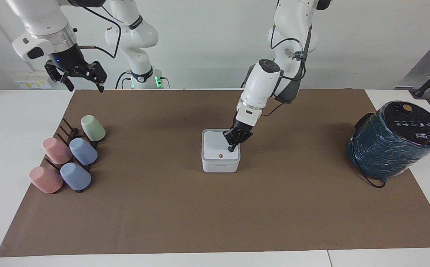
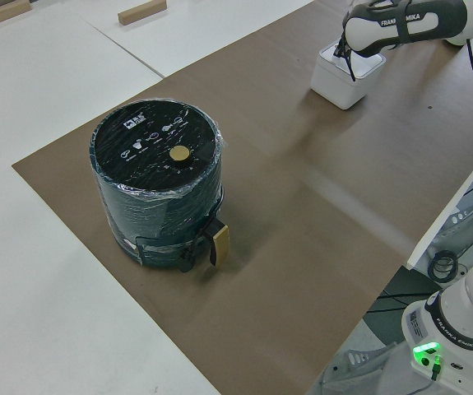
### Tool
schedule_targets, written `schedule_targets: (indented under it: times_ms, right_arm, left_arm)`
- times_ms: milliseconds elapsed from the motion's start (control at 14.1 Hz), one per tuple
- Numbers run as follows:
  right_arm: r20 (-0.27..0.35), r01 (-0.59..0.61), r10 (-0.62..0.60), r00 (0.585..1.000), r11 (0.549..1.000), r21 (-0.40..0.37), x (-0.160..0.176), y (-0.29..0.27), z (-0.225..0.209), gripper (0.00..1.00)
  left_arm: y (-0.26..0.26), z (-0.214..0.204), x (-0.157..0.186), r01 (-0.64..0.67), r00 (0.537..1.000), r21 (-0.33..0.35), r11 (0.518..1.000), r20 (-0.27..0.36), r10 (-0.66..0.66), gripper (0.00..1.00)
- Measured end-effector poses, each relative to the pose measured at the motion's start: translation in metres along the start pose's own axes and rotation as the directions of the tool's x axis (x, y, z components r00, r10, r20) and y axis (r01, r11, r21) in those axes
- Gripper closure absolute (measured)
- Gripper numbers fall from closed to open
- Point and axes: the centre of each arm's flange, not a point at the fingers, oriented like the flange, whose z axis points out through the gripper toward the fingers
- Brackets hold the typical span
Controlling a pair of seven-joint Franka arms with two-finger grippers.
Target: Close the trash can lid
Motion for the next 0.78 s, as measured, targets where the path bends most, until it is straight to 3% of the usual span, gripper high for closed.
schedule_targets:
  times_ms: [355, 780]
  right_arm:
    - [0.0, 0.0, 0.0, 1.0, 1.0, 0.0, 0.0, 0.0, 0.0, 0.0]
    - [0.0, 0.0, 0.0, 1.0, 1.0, 0.0, 0.0, 0.0, 0.0, 0.0]
  left_arm:
    - [0.013, -0.014, 0.007, -0.007, 0.998, 0.05, 0.999, 0.061, 0.004, 0.99]
    - [0.013, -0.103, 0.06, -0.011, 0.99, 0.135, 0.991, 0.139, -0.008, 0.99]
